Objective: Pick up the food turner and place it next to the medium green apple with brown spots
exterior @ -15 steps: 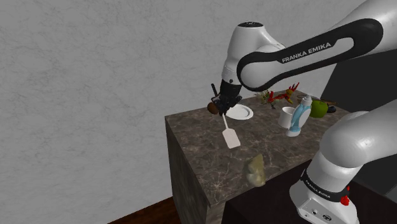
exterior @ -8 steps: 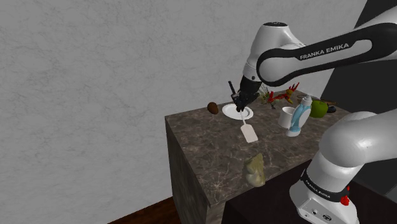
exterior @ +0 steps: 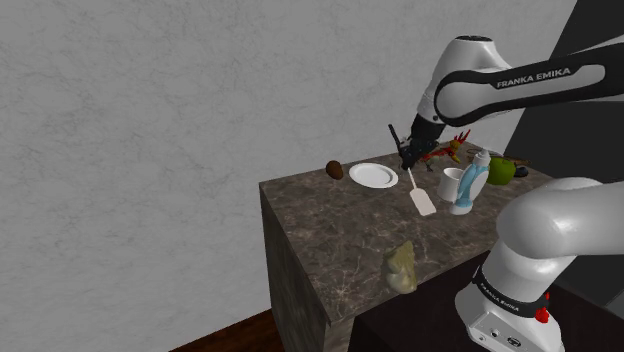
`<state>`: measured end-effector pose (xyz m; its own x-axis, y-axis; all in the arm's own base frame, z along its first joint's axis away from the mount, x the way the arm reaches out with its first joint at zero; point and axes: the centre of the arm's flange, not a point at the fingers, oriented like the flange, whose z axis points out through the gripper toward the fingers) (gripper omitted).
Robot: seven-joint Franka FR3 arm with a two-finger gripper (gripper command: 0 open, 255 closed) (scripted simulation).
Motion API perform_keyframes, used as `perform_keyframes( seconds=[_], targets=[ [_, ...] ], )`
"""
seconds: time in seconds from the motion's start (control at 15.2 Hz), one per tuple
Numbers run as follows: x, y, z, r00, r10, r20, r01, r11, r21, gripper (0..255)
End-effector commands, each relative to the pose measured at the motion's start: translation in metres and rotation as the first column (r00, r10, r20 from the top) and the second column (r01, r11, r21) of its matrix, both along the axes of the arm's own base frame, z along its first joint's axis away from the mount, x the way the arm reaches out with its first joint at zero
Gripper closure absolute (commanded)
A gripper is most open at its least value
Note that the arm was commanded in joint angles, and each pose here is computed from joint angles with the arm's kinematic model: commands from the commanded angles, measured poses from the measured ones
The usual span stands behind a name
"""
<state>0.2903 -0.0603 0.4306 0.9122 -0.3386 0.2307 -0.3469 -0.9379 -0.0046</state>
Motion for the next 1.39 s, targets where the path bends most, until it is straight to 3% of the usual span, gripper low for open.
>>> perform_keyframes(
  seconds=[0.0,1.32],
  targets=[
    [-0.010,-0.027,0.000,1.000,0.001,0.000,-0.001,1.000,0.000,255],
    [-0.110,-0.271,0.000,1.000,0.001,0.000,-0.001,1.000,0.000,255]
  ],
)
